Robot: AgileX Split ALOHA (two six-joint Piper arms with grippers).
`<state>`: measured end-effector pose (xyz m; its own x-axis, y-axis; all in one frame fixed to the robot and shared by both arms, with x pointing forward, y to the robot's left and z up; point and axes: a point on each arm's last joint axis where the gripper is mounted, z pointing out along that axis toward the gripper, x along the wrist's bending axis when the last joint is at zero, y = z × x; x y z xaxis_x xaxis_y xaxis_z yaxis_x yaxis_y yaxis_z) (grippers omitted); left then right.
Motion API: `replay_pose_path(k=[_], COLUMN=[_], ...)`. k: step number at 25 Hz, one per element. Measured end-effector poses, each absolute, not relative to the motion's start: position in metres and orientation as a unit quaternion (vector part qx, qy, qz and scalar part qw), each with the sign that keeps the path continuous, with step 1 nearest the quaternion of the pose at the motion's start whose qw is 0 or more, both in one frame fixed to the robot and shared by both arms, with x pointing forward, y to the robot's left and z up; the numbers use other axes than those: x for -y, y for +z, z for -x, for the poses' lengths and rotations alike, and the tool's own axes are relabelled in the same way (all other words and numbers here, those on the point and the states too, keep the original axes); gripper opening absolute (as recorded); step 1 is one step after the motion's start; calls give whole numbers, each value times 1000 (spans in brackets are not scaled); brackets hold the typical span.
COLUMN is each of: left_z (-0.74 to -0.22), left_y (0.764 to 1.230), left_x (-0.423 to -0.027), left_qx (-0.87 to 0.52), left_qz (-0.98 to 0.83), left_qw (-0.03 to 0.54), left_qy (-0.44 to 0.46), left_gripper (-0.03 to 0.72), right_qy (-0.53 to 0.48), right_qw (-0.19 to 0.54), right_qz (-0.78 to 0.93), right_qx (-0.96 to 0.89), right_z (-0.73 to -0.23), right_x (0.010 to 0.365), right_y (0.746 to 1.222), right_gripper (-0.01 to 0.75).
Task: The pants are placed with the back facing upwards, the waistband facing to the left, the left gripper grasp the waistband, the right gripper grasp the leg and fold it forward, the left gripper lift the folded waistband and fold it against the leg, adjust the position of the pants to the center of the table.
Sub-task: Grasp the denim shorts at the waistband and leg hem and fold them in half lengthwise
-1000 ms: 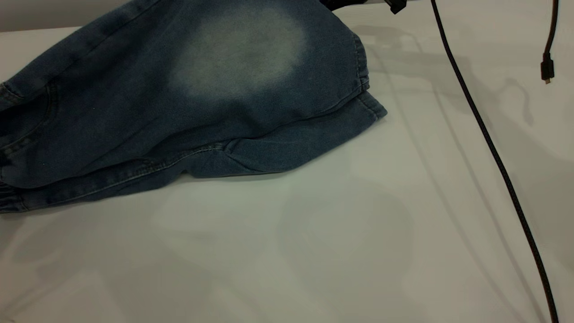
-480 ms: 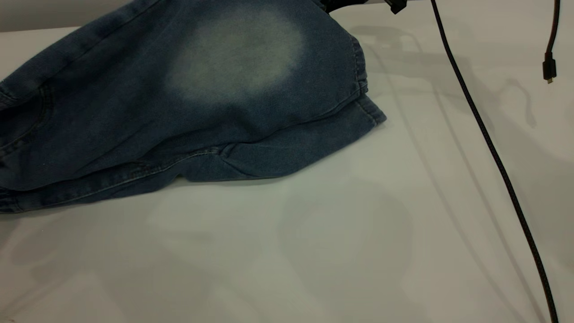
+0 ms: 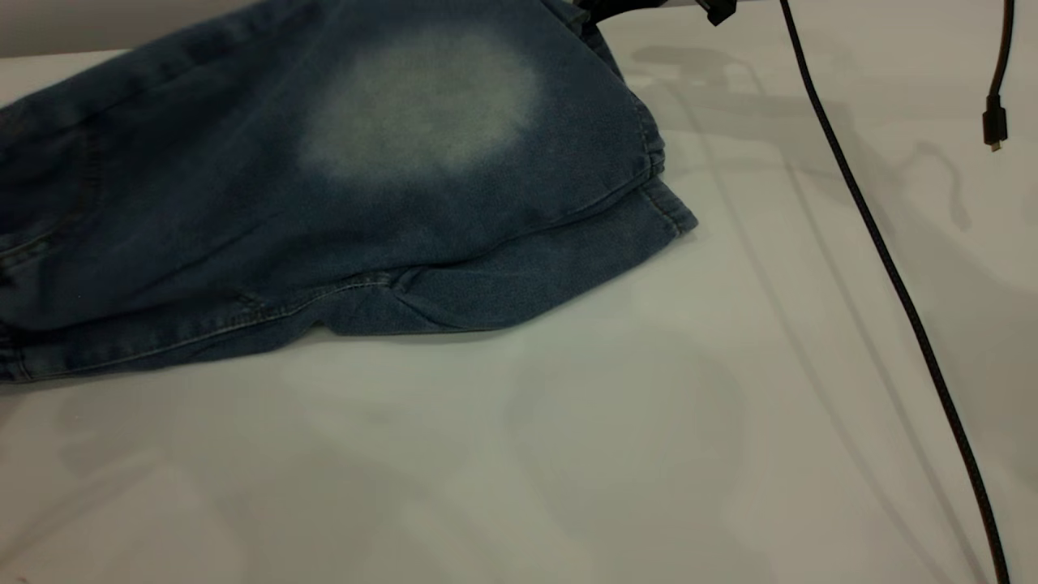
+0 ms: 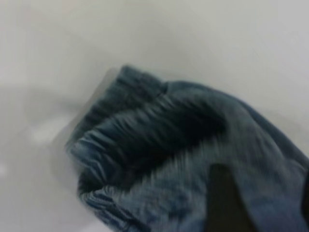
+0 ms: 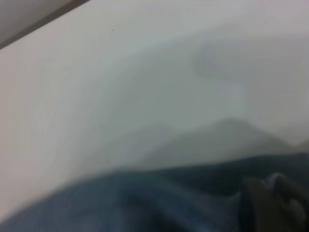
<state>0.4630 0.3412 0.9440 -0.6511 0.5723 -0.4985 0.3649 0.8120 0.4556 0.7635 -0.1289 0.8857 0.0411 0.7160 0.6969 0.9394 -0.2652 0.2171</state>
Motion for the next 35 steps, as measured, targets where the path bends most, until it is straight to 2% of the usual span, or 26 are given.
replay_pose_path(k=[3, 7, 12, 15, 25, 30, 35], left_z=[-464, -464, -464, -464, -465, -459, -452], left_y=[945, 945, 945, 945, 945, 939, 934], left_x=[-341, -341, -340, -340, -336, -334, -348], left_qx=[-892, -889, -884, -883, -876, -879, -892], left_qz=[-269, -279, -292, -296, -311, -314, -283], left_qw=[327, 325, 325, 325, 335, 329, 323], left_qy=[160, 164, 165, 166, 154, 143, 141], left_gripper=[490, 531, 532, 532, 532, 527, 505], right_qy=[-368, -368, -361, -354, -331, -357, -391], right_qw=[152, 151, 158, 166, 192, 211, 219], right_qz=[705, 704, 683, 667, 628, 595, 567], right_qx=[587, 589, 615, 635, 678, 689, 691], right_z=[-763, -763, -760, -756, -747, -748, -751], right_x=[129, 129, 128, 127, 126, 121, 116], right_y=[886, 886, 885, 885, 890, 913, 939], right_gripper=[8, 8, 22, 64, 351, 378, 380])
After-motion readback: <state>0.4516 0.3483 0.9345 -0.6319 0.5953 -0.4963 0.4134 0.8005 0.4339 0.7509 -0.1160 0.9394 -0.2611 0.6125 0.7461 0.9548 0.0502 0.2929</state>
